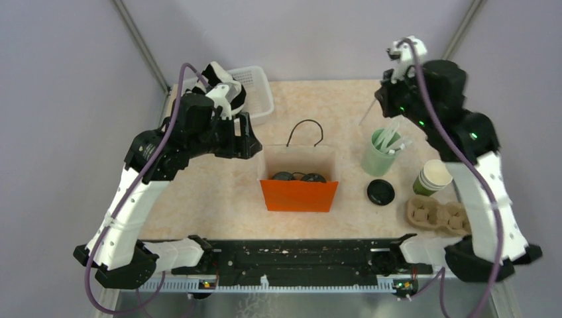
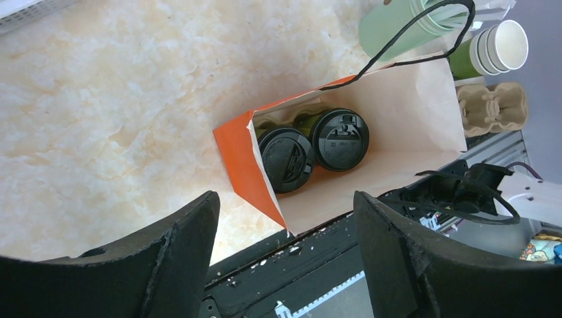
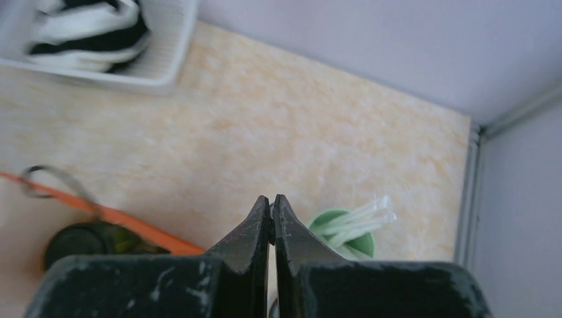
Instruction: Pack the takeout coffee
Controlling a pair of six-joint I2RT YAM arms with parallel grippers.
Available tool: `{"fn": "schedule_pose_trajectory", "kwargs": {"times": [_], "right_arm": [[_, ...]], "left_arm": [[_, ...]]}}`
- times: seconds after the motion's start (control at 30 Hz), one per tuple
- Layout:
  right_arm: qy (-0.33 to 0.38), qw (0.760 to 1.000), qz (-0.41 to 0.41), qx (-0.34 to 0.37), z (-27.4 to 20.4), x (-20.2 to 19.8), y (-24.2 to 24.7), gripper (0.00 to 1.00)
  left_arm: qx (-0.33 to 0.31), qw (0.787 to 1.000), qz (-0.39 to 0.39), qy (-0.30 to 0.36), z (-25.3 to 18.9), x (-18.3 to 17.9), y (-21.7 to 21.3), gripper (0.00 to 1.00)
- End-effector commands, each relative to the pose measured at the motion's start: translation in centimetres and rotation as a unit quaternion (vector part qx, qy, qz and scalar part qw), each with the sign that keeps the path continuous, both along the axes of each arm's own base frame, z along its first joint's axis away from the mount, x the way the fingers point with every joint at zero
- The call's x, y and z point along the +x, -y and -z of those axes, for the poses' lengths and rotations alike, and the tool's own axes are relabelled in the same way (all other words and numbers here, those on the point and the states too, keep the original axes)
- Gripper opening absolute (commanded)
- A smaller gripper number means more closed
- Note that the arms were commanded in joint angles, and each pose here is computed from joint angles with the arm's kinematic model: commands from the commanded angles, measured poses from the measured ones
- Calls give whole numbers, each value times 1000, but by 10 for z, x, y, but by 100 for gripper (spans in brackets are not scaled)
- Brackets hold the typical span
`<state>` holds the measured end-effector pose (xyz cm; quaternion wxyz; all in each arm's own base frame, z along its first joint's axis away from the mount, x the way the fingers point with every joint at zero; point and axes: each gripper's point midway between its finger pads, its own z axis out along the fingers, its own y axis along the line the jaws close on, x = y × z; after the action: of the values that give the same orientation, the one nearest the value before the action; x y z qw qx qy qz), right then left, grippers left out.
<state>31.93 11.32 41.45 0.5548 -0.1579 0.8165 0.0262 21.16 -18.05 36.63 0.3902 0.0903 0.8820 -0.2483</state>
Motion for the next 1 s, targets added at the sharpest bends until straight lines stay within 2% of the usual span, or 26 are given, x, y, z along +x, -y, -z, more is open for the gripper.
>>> {"fn": "schedule_pose_trajectory", "kwargs": {"times": [0.0,0.1,0.2,0.3,0.5,0.63,0.87,0.97], "right_arm": [[111,974,-177,86,-67,-71,-33,0],[150,953,-243,100,-85,-104,-42,0],[148,916,-353,121,-92,-141,-66,0],[136,892,-405,147,-97,-163,-77,0],[69,865,-460,190,-74,-168,-101,0],[73,871,-448,185,-63,-153,-108,0],[99,917,-382,58,-24,-120,-150,0],[87,927,-365,14,-4,-110,-160,0]], "left_arm": [[-12,999,-1,50,-23,8,-1,81],[-10,998,0,57,-24,11,0,81],[-7,998,2,63,-26,13,0,82],[-4,998,4,70,-29,14,0,82],[-1,997,9,71,-29,13,0,83],[1,997,6,72,-30,12,-3,83],[-3,998,1,67,-29,8,-5,84],[-1,997,-15,72,-32,8,-12,84]]}}
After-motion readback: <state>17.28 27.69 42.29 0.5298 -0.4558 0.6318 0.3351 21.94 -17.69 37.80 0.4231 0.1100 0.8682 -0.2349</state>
